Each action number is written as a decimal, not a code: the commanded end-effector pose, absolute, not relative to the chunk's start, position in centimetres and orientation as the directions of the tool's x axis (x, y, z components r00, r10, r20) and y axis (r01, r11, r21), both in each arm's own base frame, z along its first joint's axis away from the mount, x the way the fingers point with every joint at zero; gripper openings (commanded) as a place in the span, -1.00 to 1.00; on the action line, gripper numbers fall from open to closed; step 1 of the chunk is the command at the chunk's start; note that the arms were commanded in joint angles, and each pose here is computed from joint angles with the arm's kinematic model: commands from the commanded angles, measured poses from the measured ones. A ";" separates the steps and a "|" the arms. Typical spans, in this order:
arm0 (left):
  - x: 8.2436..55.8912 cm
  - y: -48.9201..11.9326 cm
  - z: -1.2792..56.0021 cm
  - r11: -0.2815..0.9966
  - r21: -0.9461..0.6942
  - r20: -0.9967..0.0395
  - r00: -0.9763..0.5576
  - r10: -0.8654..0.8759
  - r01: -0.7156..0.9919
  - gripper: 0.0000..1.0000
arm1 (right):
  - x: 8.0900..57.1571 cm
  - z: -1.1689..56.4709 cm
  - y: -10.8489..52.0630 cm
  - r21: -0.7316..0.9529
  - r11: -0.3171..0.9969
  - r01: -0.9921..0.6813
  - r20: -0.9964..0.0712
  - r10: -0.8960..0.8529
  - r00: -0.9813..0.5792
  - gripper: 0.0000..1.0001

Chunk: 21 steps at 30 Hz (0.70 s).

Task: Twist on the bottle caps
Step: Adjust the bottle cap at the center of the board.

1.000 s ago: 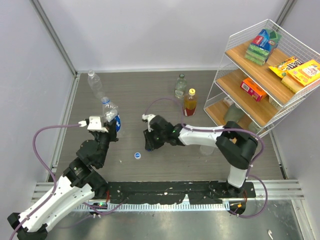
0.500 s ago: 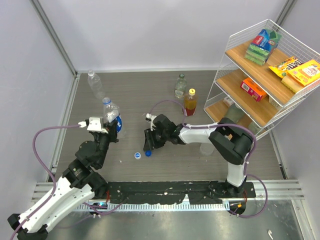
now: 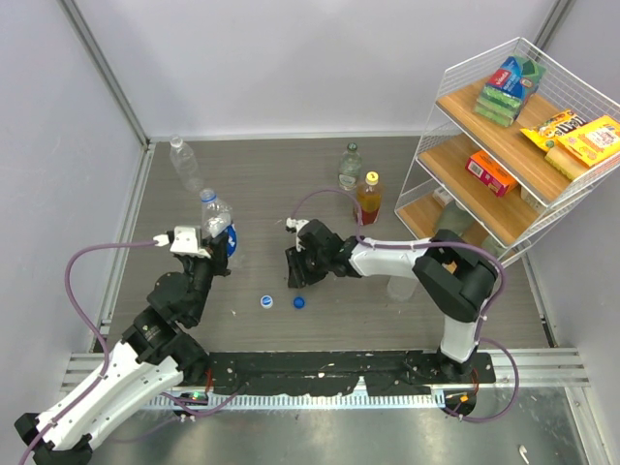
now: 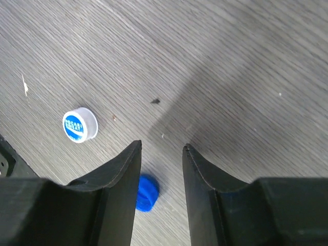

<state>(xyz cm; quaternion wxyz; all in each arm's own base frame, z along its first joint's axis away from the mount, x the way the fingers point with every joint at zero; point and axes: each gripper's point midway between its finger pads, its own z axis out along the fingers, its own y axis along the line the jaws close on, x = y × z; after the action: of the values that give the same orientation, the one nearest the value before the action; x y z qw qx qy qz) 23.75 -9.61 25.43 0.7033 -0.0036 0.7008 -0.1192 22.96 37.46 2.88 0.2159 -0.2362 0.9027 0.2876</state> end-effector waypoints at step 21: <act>23.7 -10.2 26.5 0.957 -0.210 -0.975 0.027 -0.220 0.201 -1.00 | 17.8 8.1 39.4 -0.125 0.482 -0.867 -0.672 -0.685 -0.283 -0.27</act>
<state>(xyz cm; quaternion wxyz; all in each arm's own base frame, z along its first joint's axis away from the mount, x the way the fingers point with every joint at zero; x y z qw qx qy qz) 23.73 -10.12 25.13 0.7020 0.0053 0.7005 -0.1283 15.05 37.85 5.14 0.2787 -0.4909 0.8120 0.1484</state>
